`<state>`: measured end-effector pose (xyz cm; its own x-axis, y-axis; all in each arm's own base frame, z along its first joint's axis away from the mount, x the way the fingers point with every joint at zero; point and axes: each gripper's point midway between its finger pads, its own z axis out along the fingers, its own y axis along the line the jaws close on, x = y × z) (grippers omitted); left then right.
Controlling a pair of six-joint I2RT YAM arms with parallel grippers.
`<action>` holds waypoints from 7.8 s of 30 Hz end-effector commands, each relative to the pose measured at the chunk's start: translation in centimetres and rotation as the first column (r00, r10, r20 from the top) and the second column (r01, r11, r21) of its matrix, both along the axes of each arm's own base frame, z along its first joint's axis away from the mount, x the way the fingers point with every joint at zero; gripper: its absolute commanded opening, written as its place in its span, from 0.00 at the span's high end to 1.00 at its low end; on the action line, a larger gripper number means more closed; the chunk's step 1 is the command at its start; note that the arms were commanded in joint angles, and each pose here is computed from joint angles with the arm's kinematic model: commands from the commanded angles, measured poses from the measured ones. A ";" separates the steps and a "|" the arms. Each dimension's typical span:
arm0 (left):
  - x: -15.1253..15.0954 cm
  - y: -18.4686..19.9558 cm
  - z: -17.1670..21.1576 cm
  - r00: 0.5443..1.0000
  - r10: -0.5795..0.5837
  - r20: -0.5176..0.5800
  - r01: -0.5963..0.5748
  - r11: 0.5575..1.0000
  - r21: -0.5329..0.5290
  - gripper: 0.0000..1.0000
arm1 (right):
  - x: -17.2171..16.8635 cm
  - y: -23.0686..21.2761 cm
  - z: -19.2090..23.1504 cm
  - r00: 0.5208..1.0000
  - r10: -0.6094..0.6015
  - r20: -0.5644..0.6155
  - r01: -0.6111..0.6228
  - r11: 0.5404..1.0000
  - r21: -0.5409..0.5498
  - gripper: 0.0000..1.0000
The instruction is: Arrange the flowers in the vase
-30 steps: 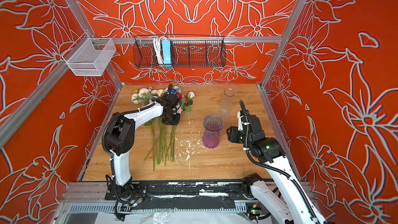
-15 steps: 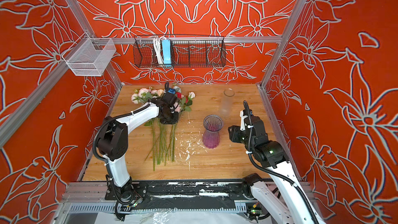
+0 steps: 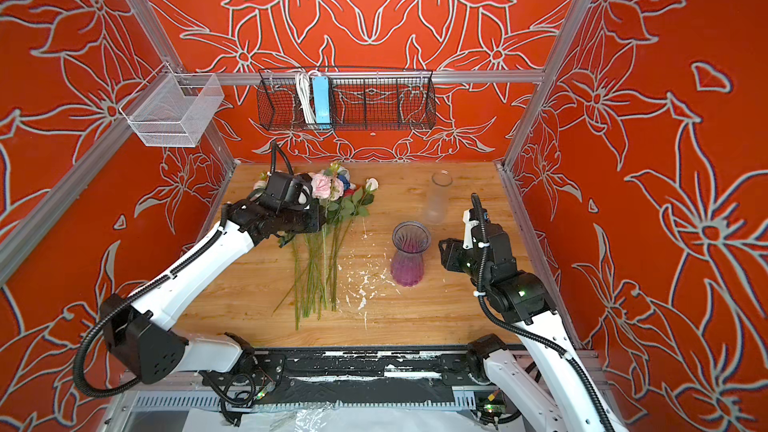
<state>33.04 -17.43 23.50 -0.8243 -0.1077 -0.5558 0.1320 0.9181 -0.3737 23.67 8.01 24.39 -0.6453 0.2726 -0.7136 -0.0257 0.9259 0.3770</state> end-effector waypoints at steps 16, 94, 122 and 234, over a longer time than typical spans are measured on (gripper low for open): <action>-4.1 -7.8 18.3 0.742 -0.201 0.639 0.510 0.788 -0.344 1.00 | -3.8 10.6 12.8 0.726 0.483 0.490 -0.648 0.719 0.250 0.35; -6.0 -1.2 6.5 0.835 0.137 0.533 0.073 0.932 -0.354 0.00 | 5.8 9.3 4.9 0.853 0.301 0.427 -0.248 0.953 -0.177 0.71; -1.6 -0.1 3.3 0.951 0.149 0.272 -0.129 0.987 -0.090 0.06 | -0.5 3.0 6.5 0.933 0.133 0.333 -0.111 0.990 -0.086 0.43; -0.7 -4.8 4.5 0.933 -0.049 0.356 0.148 0.956 -0.255 1.00 | -2.9 -0.1 3.3 0.937 -0.008 0.349 -0.004 0.999 0.032 0.40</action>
<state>33.03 -22.94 25.61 -0.6915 -0.1831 -0.6987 0.3238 0.7861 -0.5265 20.75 7.21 25.88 -0.3997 0.2805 -0.8727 -0.1025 0.9324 0.3466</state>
